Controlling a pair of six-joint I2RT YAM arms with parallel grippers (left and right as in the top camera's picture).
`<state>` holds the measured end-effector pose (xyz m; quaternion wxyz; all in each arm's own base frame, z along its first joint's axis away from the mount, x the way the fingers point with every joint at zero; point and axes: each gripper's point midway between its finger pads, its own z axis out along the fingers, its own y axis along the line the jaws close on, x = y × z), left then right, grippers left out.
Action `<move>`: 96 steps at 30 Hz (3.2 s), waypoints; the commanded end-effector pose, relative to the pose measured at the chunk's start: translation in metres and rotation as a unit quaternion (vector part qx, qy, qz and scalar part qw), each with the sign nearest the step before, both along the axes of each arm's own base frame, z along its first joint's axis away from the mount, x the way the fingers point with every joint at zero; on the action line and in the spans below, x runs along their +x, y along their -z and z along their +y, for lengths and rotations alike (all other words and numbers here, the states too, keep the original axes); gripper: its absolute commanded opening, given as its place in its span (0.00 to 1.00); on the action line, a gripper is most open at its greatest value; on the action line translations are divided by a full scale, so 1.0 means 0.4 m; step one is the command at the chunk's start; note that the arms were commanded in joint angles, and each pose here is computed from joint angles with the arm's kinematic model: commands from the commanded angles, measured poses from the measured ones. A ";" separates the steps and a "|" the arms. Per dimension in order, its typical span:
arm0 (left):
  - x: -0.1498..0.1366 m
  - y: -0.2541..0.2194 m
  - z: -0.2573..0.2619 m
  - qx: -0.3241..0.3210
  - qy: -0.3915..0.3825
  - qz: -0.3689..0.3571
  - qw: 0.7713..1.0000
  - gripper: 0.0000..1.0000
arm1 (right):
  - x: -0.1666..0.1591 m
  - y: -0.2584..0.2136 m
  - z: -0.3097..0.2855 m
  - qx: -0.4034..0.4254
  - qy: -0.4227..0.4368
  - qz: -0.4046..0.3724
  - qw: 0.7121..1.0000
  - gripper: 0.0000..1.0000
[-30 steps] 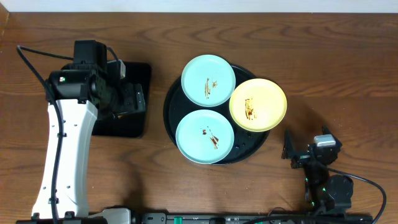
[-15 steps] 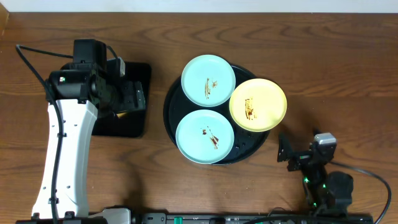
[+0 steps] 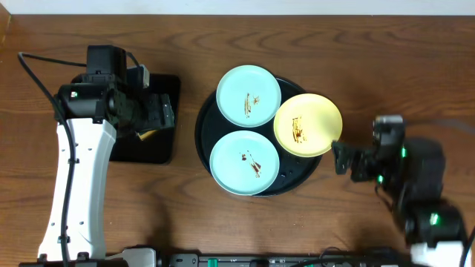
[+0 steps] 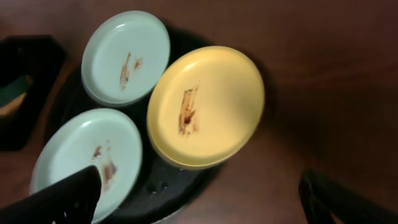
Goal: Clean dirty plates on tray and stack at the side
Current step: 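Reach the right gripper to the yellow plate's right rim, then lower the left gripper onto the green-and-yellow sponge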
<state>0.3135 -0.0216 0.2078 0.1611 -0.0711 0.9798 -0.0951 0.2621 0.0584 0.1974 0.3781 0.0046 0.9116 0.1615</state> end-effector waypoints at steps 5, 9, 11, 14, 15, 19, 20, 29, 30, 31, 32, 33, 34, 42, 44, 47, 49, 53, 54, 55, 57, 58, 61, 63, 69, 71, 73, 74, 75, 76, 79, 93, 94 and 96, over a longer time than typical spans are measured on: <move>0.023 -0.026 0.004 0.000 -0.006 -0.026 1.000 0.85 | 0.050 -0.011 0.046 0.033 -0.029 0.178 0.983 0.99; 0.033 -0.029 0.006 0.002 -0.006 -0.034 0.999 0.84 | 0.063 0.029 0.047 0.021 -0.041 0.258 0.965 0.99; 0.036 -0.026 0.013 0.010 -0.010 -0.034 0.999 0.83 | 0.066 0.052 0.052 0.025 -0.044 0.286 0.957 0.99; 0.043 -0.011 0.042 0.041 -0.022 -0.026 0.999 0.79 | 0.067 0.079 0.062 0.035 -0.049 0.311 0.949 0.99; 0.047 -0.003 0.048 0.048 -0.024 -0.022 0.998 0.78 | 0.065 0.088 0.062 0.035 -0.049 0.319 0.946 0.99; 0.071 0.037 0.051 0.049 -0.026 -0.005 0.998 0.71 | 0.057 0.102 0.062 0.024 -0.071 0.327 0.942 0.99; 0.079 0.051 0.052 0.049 -0.026 0.001 0.998 0.68 | 0.058 0.099 0.062 0.021 -0.075 0.323 0.943 0.99; 0.125 0.212 0.105 0.084 -0.091 0.083 0.989 0.49 | 0.045 0.094 0.061 0.009 -0.101 0.316 0.943 0.99; 0.124 0.224 0.122 0.091 -0.121 0.091 0.984 0.49 | 0.044 0.094 0.061 0.009 -0.100 0.317 0.943 0.99; 0.121 0.233 0.144 0.099 -0.156 0.098 0.978 0.47 | 0.043 0.094 0.061 0.009 -0.101 0.318 0.943 0.99; 0.115 0.236 0.164 0.107 -0.191 0.103 0.970 0.43 | 0.043 0.094 0.061 0.009 -0.101 0.318 0.943 0.99; 0.108 0.237 0.184 0.114 -0.224 0.106 0.962 0.39 | 0.043 0.094 0.061 0.009 -0.101 0.318 0.943 0.99; 0.099 0.236 0.202 0.118 -0.256 0.109 0.953 0.37 | 0.043 0.094 0.061 0.009 -0.101 0.318 0.943 0.99; 0.054 0.236 0.275 0.098 -0.399 0.129 0.903 0.51 | 0.043 0.094 0.061 0.004 -0.112 0.314 0.943 0.99; 0.064 0.239 0.265 0.080 -0.392 0.127 0.908 0.59 | 0.043 0.094 0.061 0.002 -0.115 0.312 0.943 0.99; 0.117 0.239 0.204 0.022 -0.290 0.108 0.951 0.65 | 0.043 0.094 0.061 -0.001 -0.122 0.309 0.943 0.99; 0.151 0.231 0.156 -0.017 -0.197 0.085 0.977 0.65 | 0.043 0.094 0.061 -0.003 -0.126 0.308 0.943 0.99; 0.176 0.215 0.097 -0.049 -0.050 0.048 0.996 0.67 | 0.043 0.094 0.061 -0.003 -0.126 0.308 0.943 0.99; 0.179 0.213 0.092 -0.047 -0.024 0.040 0.998 0.67 | 0.043 0.094 0.061 -0.003 -0.126 0.308 0.943 0.99; 0.181 0.211 0.086 -0.046 0.007 0.031 0.998 0.70 | 0.043 0.094 0.061 -0.003 -0.126 0.308 0.943 0.99; 0.182 0.210 0.084 -0.033 0.057 0.019 0.998 0.70 | 0.043 0.094 0.061 -0.005 -0.129 0.306 0.943 0.99; 0.182 0.210 0.084 -0.028 0.073 0.015 0.997 0.74 | 0.043 0.094 0.061 -0.005 -0.129 0.306 0.943 0.99; 0.182 0.210 0.083 -0.013 0.118 0.005 0.993 0.78 | 0.041 0.094 0.061 -0.005 -0.129 0.308 0.943 0.99; 0.182 0.210 0.084 -0.005 0.140 0.000 0.990 0.80 | 0.041 0.094 0.061 -0.005 -0.129 0.308 0.943 0.99; 0.182 0.210 0.084 0.009 0.185 -0.011 0.983 0.95 | 0.034 0.095 0.061 -0.005 -0.131 0.313 0.941 0.99; 0.181 0.210 0.085 0.014 0.200 -0.013 0.980 0.98 | 0.031 0.095 0.061 -0.005 -0.131 0.315 0.940 0.99; 0.182 0.211 0.092 0.024 0.209 -0.015 0.978 0.98 | 0.028 0.095 0.061 -0.006 -0.134 0.316 0.939 0.99; 0.184 0.212 0.098 0.028 0.206 -0.015 0.978 0.98 | 0.028 0.096 0.061 -0.006 -0.134 0.317 0.939 0.99; 0.184 0.212 0.104 0.028 0.203 -0.016 0.979 0.98 | 0.028 0.096 0.061 -0.006 -0.134 0.317 0.939 0.99; 0.185 0.212 0.110 0.028 0.197 -0.015 0.980 0.98 | 0.028 0.095 0.061 -0.006 -0.134 0.317 0.939 0.99; 0.185 0.216 0.147 0.040 0.173 -0.010 0.984 0.98 | 0.027 0.096 0.061 -0.006 -0.134 0.317 0.939 0.99; 0.181 0.225 0.193 0.031 0.286 -0.057 0.956 0.97 | 0.006 0.097 0.060 -0.005 -0.134 0.334 0.933 0.99; 0.183 0.223 0.184 0.030 0.301 -0.065 0.951 0.96 | 0.006 0.097 0.060 -0.005 -0.134 0.334 0.933 0.99; 0.185 0.221 0.171 0.032 0.330 -0.075 0.941 0.96 | 0.006 0.097 0.060 -0.005 -0.134 0.334 0.933 0.99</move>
